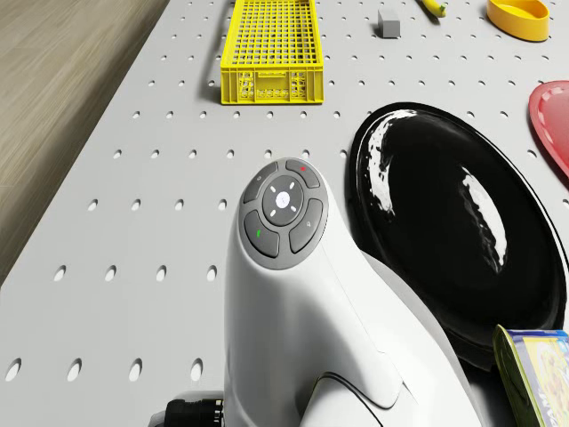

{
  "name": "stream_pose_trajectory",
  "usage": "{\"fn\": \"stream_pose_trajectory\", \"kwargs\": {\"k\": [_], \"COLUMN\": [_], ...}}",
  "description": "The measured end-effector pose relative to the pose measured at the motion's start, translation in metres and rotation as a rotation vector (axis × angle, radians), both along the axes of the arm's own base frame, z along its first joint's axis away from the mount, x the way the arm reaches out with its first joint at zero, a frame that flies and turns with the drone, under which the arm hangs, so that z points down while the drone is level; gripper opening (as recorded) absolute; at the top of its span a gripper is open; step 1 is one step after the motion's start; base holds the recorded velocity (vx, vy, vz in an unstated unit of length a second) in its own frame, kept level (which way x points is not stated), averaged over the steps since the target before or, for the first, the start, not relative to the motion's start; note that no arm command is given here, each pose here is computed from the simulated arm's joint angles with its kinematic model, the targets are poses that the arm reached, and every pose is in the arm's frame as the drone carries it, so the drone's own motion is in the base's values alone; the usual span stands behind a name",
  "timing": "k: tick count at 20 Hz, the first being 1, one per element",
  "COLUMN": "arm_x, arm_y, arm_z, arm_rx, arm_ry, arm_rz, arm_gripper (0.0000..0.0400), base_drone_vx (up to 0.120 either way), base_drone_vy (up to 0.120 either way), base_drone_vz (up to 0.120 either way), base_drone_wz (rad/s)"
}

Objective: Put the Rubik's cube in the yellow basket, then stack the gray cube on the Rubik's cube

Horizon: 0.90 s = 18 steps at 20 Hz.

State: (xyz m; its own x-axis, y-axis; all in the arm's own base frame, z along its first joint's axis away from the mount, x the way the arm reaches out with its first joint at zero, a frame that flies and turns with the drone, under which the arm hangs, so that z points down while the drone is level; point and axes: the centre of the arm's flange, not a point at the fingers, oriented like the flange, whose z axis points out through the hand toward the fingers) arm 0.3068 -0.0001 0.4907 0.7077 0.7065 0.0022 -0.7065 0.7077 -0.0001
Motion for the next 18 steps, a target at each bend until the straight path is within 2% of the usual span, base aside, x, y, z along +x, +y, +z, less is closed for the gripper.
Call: {"fn": "stream_pose_trajectory", "kwargs": {"k": [3,12,15,18], "arm_x": [0.0000,-0.0003,-0.0037,-0.0057], "arm_y": [0.000,0.000,0.000,0.000], "arm_z": [0.000,0.027,0.034,0.041], "arm_rx": [0.000,0.000,0.000,0.000], "arm_ry": [0.0000,-0.0001,-0.0002,-0.0002], "arm_rz": [0.000,0.000,0.000,0.001], "arm_gripper": [0.0400,0.0400,0.0400,0.0400], "base_drone_vx": [0.000,0.000,0.000,0.000], "base_drone_vy": [0.000,0.000,0.000,0.000], "base_drone_vz": [-0.107,0.000,0.000,0.000], "base_drone_wz": [0.000,0.000,0.000,0.000]}}
